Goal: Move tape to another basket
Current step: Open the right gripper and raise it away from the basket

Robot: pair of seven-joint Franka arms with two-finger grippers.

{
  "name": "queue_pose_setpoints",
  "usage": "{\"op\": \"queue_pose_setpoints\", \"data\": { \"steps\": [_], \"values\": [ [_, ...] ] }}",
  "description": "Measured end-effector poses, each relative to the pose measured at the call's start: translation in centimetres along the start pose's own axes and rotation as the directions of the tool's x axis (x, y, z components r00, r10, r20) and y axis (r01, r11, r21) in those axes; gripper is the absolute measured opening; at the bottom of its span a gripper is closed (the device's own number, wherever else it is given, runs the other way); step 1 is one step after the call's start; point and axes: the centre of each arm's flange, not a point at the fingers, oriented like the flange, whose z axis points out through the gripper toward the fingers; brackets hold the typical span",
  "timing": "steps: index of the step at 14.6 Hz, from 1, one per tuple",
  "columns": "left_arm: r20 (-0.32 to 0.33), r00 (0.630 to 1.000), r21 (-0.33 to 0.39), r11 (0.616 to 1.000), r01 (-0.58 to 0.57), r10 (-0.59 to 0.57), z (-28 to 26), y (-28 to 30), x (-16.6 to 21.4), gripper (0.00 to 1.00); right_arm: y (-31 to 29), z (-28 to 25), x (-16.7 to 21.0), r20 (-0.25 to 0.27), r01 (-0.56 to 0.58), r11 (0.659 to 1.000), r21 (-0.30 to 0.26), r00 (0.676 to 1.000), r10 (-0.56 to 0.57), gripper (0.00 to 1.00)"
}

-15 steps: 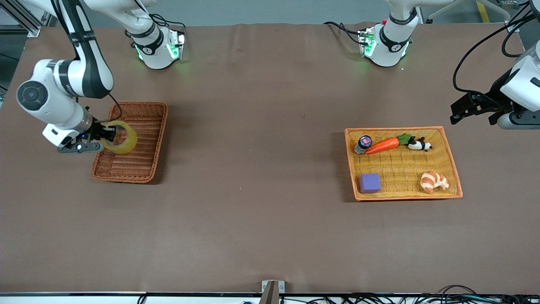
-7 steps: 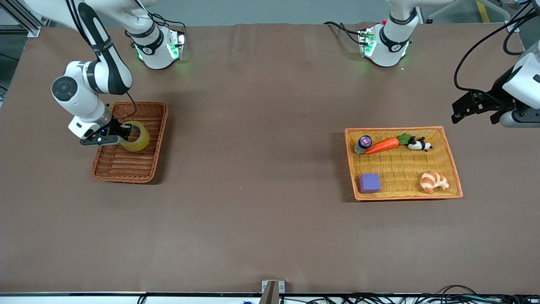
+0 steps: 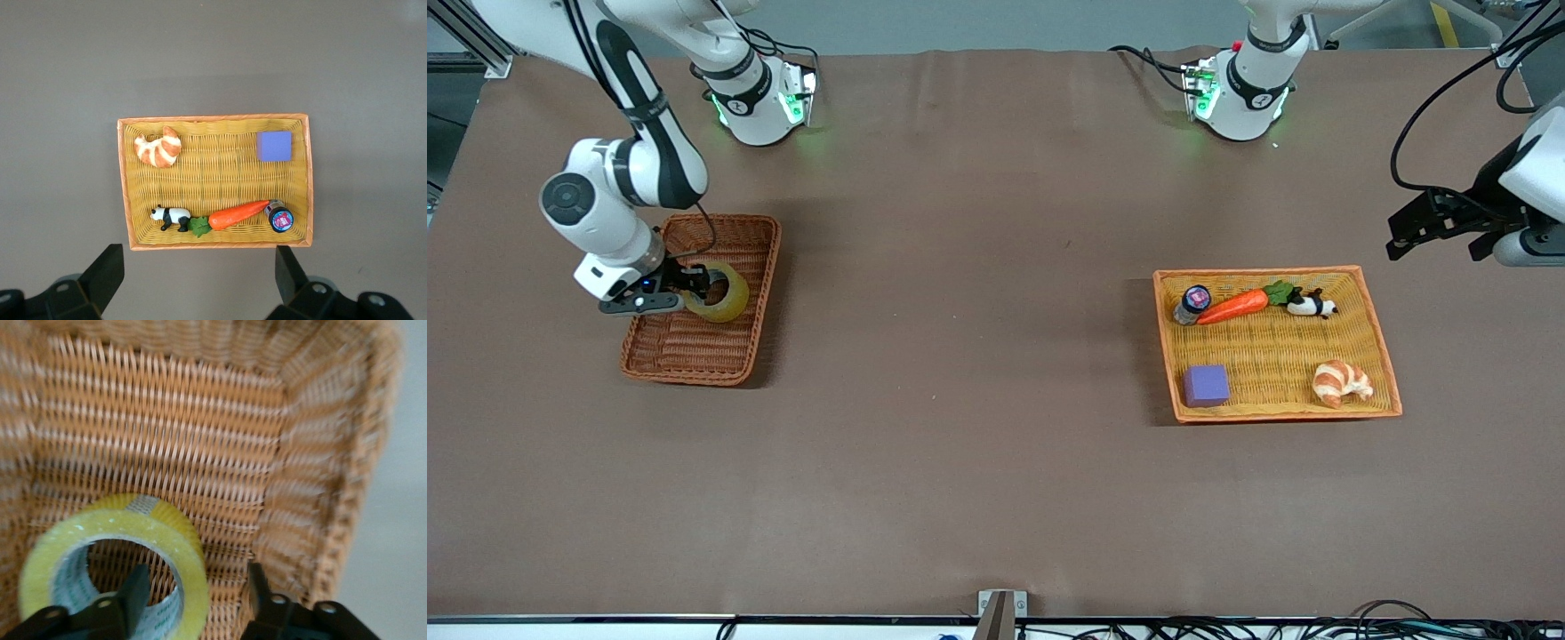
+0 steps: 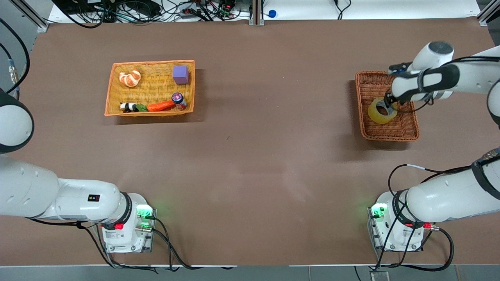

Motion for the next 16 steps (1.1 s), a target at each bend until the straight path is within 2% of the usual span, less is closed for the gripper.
{"op": "queue_pose_setpoints", "data": {
  "steps": [2, 3, 6, 10, 13, 16],
  "values": [
    [-0.002, 1.000, 0.000, 1.000, -0.016, 0.016, -0.1, -0.2, 0.0, 1.00, 1.4, -6.0, 2.2, 0.015, -0.019, 1.000, 0.004, 1.000, 0.019, 0.93],
    [-0.003, 1.000, 0.000, 1.000, -0.024, 0.024, -0.2, -0.2, 0.0, 1.00, 2.2, -9.4, 3.3, 0.014, -0.036, 0.999, 0.012, 0.999, 0.036, 1.00],
    [-0.005, 1.000, 0.000, 1.000, -0.027, 0.027, -0.2, -0.1, 0.0, 1.00, 4.0, -18.6, 5.9, -0.010, -0.088, 0.995, 0.053, 0.996, 0.088, 1.00],
    [0.004, 1.000, 0.009, 1.000, -0.027, 0.027, 0.3, -0.2, 0.3, 1.00, 2.7, -28.7, 8.1, -0.054, -0.063, 0.997, 0.047, 0.996, 0.065, 1.00],
    [0.008, 1.000, 0.045, 0.999, -0.030, 0.030, 0.6, -0.6, 0.4, 1.00, 0.6, -34.7, 8.4, -0.074, -0.118, 0.992, 0.050, 0.990, 0.121, 1.00],
    [0.008, 1.000, 0.048, 0.998, -0.030, 0.030, 0.6, -0.6, 0.4, 1.00, -0.4, -41.2, 7.5, -0.090, -0.145, 0.988, 0.057, 0.985, 0.150, 1.00]
  ]
}}
